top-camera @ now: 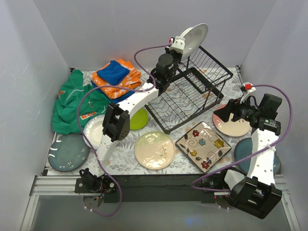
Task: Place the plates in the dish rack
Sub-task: Insert the plate into the dish rack
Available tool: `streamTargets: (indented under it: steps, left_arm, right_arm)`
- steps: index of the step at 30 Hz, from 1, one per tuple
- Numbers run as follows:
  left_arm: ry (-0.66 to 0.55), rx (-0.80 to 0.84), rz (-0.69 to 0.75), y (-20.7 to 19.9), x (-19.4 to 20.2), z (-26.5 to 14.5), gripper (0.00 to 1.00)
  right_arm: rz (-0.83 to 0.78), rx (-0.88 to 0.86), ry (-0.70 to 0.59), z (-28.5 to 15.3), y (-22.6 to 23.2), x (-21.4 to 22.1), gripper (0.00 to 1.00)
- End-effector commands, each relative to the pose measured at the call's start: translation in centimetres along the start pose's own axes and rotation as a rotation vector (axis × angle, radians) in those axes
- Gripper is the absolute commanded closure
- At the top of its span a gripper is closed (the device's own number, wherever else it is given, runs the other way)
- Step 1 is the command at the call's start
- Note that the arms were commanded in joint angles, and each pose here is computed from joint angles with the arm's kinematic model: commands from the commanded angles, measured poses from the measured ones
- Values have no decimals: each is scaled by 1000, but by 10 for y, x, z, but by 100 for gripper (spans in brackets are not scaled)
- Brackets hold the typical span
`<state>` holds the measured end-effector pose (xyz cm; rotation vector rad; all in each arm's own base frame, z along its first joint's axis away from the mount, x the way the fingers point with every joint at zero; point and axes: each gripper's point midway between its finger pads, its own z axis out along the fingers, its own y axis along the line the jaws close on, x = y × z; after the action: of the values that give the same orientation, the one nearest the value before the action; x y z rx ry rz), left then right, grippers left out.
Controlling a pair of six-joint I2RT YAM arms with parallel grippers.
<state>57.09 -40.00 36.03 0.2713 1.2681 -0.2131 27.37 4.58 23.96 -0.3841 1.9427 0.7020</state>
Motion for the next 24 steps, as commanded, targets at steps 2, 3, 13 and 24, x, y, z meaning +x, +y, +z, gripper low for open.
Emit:
streamTargets:
  steps: [2,3,13,24]
  left_arm:
    - [-142,-39,-82,7,-47,2,100]
    - [-138,-38,-81,7,-44,2,100]
    - [-131,-90,-70,14,-36,3,100]
    - [-177,-98,-97,19,-62,3,100]
  right_arm:
    - [-38,-2,-29,-2,0,-8,24]
    - [-39,-2,-29,-2,0,-8,24]
    - [-34,-2,-29,-2,0,-7,24]
    - [-34,-1,-29,-2,-1,-8,24]
